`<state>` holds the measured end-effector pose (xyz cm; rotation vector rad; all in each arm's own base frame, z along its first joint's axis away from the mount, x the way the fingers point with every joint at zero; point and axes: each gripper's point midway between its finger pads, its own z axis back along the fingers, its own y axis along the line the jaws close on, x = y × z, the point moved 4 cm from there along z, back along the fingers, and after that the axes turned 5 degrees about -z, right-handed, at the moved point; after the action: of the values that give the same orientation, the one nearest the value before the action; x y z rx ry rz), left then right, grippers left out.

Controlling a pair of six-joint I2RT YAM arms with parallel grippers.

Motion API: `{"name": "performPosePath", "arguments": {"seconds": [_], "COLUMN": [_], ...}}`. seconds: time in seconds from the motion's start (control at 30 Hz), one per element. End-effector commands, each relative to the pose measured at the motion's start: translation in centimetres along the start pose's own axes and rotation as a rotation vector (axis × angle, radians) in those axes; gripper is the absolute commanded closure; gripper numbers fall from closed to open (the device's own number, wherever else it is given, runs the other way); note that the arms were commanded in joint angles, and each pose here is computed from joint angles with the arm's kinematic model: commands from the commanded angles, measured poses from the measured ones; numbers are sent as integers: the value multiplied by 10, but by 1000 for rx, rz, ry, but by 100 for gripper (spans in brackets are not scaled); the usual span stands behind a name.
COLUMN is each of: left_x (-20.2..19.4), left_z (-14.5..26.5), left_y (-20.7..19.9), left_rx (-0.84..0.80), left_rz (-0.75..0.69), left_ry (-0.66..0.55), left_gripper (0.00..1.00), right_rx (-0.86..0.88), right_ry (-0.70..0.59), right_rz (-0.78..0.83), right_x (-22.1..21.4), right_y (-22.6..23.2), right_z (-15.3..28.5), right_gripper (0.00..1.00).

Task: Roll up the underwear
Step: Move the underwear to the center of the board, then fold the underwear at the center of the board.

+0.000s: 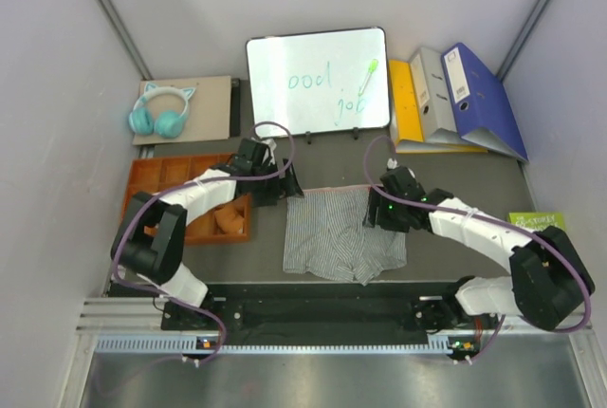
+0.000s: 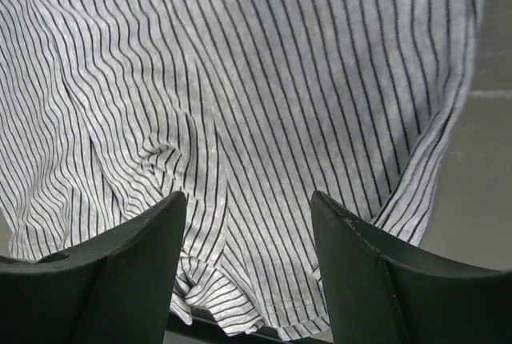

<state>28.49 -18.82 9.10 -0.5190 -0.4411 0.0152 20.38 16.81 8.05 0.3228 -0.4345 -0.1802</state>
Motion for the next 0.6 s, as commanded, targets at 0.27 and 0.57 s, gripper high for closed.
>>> {"name": "performPosePath", "arguments": {"seconds": [0.27,0.57], "left_x": [22,25], "left_z": [-1,-4], "left_y": [-34,-35], "left_rx": [-133,-136], "left_rz": [-43,-48], "left_ry": [87,101], "left_gripper": [3,3], "right_rx": [-33,-203], "right_ry": [-29,-39], "right_rz": [-96,-141], "right_x": [13,16], "right_y": [-24,-55], "right_z": [-6,13], "right_gripper": [36,35]}}
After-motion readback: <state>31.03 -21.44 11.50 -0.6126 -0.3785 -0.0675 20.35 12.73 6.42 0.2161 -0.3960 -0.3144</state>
